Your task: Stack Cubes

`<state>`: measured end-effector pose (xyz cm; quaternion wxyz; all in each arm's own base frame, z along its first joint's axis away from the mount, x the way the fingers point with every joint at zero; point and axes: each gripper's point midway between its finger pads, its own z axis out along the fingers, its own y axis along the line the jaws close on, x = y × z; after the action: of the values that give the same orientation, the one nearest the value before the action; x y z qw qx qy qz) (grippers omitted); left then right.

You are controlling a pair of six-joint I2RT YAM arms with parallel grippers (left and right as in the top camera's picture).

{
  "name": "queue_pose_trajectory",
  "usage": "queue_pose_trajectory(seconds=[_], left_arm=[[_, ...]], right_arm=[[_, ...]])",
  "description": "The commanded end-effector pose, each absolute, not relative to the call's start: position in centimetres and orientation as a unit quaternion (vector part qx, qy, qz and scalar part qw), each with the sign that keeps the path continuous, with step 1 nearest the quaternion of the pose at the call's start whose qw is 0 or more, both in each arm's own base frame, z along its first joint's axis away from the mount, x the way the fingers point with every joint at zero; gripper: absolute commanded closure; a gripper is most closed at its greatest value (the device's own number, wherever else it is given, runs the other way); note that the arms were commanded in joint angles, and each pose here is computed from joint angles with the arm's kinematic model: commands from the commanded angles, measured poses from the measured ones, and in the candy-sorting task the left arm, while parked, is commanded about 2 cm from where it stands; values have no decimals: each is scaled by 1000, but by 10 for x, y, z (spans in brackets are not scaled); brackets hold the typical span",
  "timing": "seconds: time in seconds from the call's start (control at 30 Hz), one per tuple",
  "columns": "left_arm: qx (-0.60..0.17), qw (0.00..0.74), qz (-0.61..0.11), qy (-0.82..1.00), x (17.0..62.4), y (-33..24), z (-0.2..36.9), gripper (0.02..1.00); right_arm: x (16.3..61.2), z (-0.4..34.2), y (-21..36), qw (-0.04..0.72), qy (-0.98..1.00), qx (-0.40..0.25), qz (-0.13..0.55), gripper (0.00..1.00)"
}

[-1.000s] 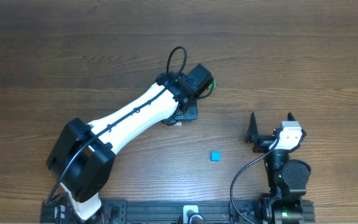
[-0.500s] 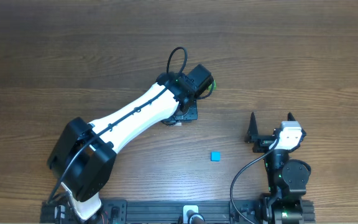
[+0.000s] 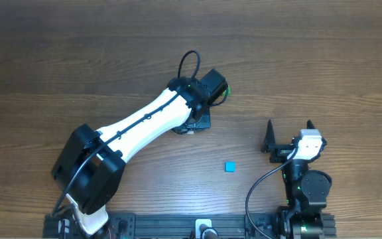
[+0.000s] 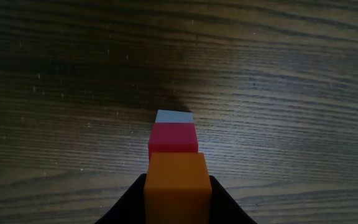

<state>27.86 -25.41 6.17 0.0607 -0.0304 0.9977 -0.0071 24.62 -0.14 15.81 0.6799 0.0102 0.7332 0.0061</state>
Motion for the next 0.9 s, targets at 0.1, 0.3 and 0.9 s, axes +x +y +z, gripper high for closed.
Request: queue_pose_trajectory(seconds=[0.1,0.3,0.9], left_arm=[[-35,47,8,998,276,-251,48,974],[-35,48,10,998,276,-250,48,965],[-37,53,15,998,278,-249,48,770]], right_arm=[[246,156,-1,680,733,9,7,7],[246,156,-1,680,733,9,7,9],[246,156,-1,680,733,9,7,9]])
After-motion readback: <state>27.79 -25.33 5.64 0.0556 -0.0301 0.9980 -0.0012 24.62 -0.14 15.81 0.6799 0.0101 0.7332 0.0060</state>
